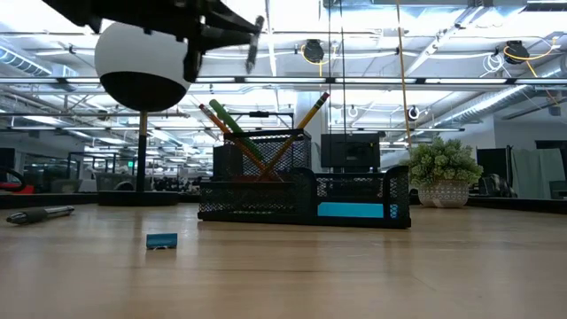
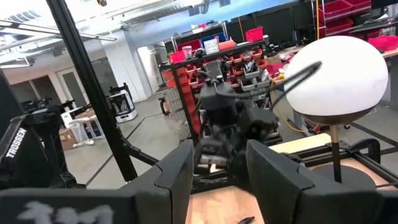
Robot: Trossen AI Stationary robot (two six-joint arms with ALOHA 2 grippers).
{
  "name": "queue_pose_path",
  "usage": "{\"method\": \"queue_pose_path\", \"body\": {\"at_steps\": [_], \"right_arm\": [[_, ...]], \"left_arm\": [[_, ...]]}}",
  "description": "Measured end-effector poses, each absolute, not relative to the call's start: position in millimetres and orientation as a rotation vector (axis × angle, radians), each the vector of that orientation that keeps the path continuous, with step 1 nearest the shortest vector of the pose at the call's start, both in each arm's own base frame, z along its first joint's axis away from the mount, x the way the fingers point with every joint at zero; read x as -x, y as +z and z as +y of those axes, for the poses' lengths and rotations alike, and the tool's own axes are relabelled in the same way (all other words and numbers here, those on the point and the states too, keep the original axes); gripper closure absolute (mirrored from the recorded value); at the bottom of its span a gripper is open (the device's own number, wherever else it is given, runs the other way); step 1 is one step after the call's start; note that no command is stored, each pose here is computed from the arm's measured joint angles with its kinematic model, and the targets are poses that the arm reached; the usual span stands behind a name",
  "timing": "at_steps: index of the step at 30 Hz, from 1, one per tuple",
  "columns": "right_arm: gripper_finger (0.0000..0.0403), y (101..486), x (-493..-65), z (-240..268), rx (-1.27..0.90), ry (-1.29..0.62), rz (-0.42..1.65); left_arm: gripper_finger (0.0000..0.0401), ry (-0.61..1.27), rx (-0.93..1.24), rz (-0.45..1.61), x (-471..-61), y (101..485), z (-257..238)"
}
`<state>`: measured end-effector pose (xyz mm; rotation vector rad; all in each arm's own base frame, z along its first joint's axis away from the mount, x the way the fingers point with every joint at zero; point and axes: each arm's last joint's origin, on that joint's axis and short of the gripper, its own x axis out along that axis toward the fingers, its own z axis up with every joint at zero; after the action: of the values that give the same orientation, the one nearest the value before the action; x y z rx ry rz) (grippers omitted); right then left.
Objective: Pick and place office supplies into organizer
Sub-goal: Put the left black pen into the desk organizer
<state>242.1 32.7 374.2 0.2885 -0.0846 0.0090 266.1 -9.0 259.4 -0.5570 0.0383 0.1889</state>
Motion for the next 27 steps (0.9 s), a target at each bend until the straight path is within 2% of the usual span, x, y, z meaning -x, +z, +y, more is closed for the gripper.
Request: {"method": "queue_pose_path", "body": {"at_steps": [5,16,27], "right_arm": [[0.0265,374.3,-242.1,32.7,-0.288,0.009,-0.085],[0.0262,374.3,-242.1,32.7,-0.289,0.009,-0.085],[0.0265,374.3,-242.1,32.7,-0.289,0.009,-0.085]], "left_arm": [[0.0365,0.166,0.496,0.067,-283.4,252.4,-6.2],[0.0384,0.199,0.339,0.197,-307.6,217.7,-3.2],[0.0368,0.197,0.288,0.249,-321.0,189.8,-3.7]]}}
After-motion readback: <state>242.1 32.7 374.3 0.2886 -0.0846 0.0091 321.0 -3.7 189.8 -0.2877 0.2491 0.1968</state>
